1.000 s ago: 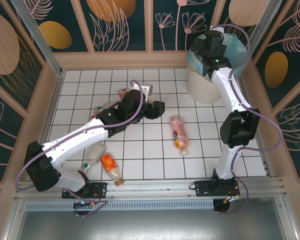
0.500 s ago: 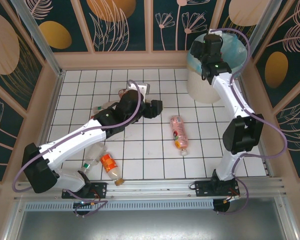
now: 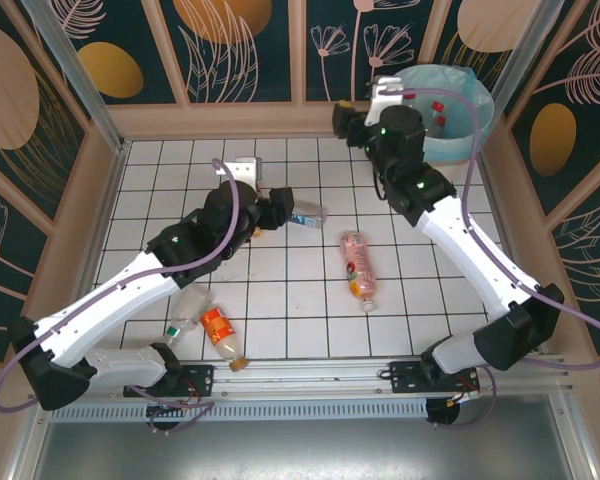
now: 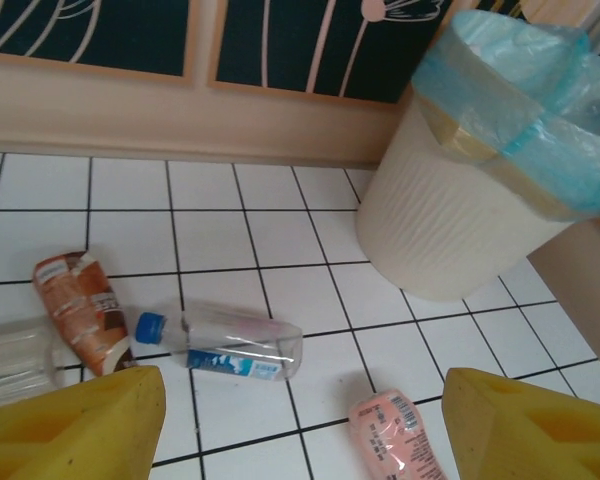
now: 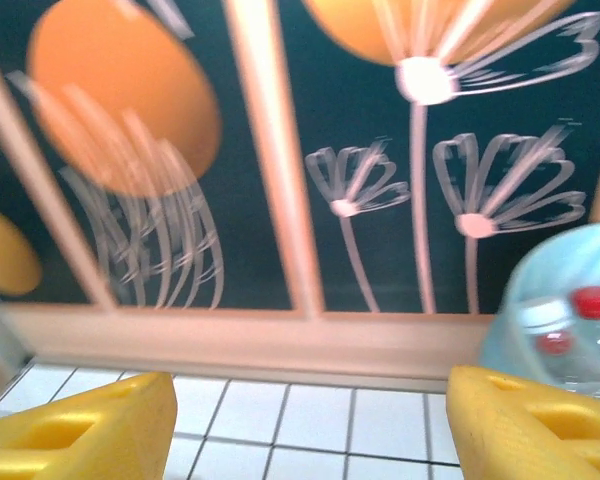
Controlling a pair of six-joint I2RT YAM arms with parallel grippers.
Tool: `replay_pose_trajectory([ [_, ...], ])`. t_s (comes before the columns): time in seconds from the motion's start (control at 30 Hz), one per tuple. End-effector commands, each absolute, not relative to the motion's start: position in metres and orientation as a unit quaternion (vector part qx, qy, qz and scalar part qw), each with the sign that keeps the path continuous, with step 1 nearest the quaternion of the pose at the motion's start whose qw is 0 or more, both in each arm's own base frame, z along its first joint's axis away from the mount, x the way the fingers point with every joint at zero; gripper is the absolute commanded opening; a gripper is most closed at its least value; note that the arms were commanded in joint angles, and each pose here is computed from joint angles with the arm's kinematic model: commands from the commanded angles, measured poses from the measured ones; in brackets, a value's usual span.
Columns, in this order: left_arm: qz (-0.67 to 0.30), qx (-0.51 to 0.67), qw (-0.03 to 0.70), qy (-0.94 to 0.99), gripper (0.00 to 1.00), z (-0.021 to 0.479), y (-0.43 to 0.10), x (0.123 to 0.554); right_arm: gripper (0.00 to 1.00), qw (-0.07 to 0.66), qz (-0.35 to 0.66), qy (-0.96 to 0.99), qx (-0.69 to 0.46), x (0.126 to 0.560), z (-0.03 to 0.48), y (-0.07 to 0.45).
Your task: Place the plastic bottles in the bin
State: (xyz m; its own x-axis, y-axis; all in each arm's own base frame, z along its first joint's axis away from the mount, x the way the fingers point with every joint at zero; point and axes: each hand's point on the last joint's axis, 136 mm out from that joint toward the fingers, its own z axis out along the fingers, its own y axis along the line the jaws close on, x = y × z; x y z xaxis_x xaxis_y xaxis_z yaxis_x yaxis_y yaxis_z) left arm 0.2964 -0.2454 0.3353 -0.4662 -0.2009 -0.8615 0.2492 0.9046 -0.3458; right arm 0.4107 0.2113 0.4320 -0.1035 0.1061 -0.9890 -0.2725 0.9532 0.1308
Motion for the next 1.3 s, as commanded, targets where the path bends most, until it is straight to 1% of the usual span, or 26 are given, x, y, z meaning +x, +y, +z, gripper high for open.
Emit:
replay_pose_trajectory([
  [0.0,-0.203,-0.018,0.505,0.839,0.73,0.329,-0.225,0.288,0.71,0.634,0.157,0.746,-0.135,0.385,0.397,0.247],
  [0.1,-0.2,-0.039,0.489,0.848,0.73,0.313,-0.213,0.28,0.71,0.595,0.196,0.758,-0.18,0.355,0.356,0.278],
  [0.23,-0.198,-0.074,0.472,0.856,0.73,0.291,-0.196,0.269,0.66,0.535,0.259,0.775,-0.214,0.324,0.305,0.315],
  [0.33,-0.203,-0.093,0.455,0.862,0.73,0.274,-0.188,0.262,0.66,0.5,0.311,0.771,-0.244,0.302,0.274,0.341],
  [0.43,-0.21,-0.119,0.442,0.864,0.74,0.26,-0.178,0.26,0.66,0.463,0.371,0.786,-0.176,0.304,0.25,0.349],
  [0.47,-0.22,-0.127,0.444,0.86,0.74,0.264,-0.175,0.262,0.66,0.447,0.39,0.791,-0.154,0.304,0.243,0.354],
  [0.5,-0.217,-0.133,0.437,0.863,0.73,0.253,-0.17,0.264,0.64,0.428,0.41,0.794,-0.135,0.304,0.235,0.359],
  [0.57,-0.222,-0.144,0.436,0.86,0.73,0.248,-0.161,0.272,0.62,0.397,0.427,0.808,-0.083,0.308,0.218,0.365],
  [0.6,-0.224,-0.147,0.438,0.858,0.69,0.247,-0.156,0.277,0.61,0.384,0.437,0.812,-0.055,0.311,0.21,0.368],
  [0.63,-0.222,-0.148,0.438,0.858,0.62,0.246,-0.151,0.284,0.61,0.373,0.449,0.811,-0.029,0.313,0.203,0.37],
  [0.67,-0.219,-0.15,0.437,0.859,0.58,0.245,-0.147,0.29,0.61,0.364,0.458,0.811,-0.009,0.314,0.196,0.372],
  [0.8,-0.208,-0.157,0.428,0.865,0.46,0.234,-0.127,0.316,0.61,0.327,0.487,0.808,0.06,0.318,0.168,0.384],
  [0.93,-0.214,-0.175,0.395,0.876,0.43,0.203,-0.108,0.339,0.62,0.286,0.509,0.805,0.104,0.322,0.139,0.397],
  [1.03,-0.199,-0.185,0.387,0.881,0.43,0.187,-0.093,0.351,0.62,0.266,0.52,0.802,0.121,0.323,0.124,0.406],
  [1.27,-0.199,-0.221,0.367,0.881,0.43,0.151,-0.065,0.37,0.64,0.251,0.514,0.809,0.137,0.333,0.097,0.418],
])
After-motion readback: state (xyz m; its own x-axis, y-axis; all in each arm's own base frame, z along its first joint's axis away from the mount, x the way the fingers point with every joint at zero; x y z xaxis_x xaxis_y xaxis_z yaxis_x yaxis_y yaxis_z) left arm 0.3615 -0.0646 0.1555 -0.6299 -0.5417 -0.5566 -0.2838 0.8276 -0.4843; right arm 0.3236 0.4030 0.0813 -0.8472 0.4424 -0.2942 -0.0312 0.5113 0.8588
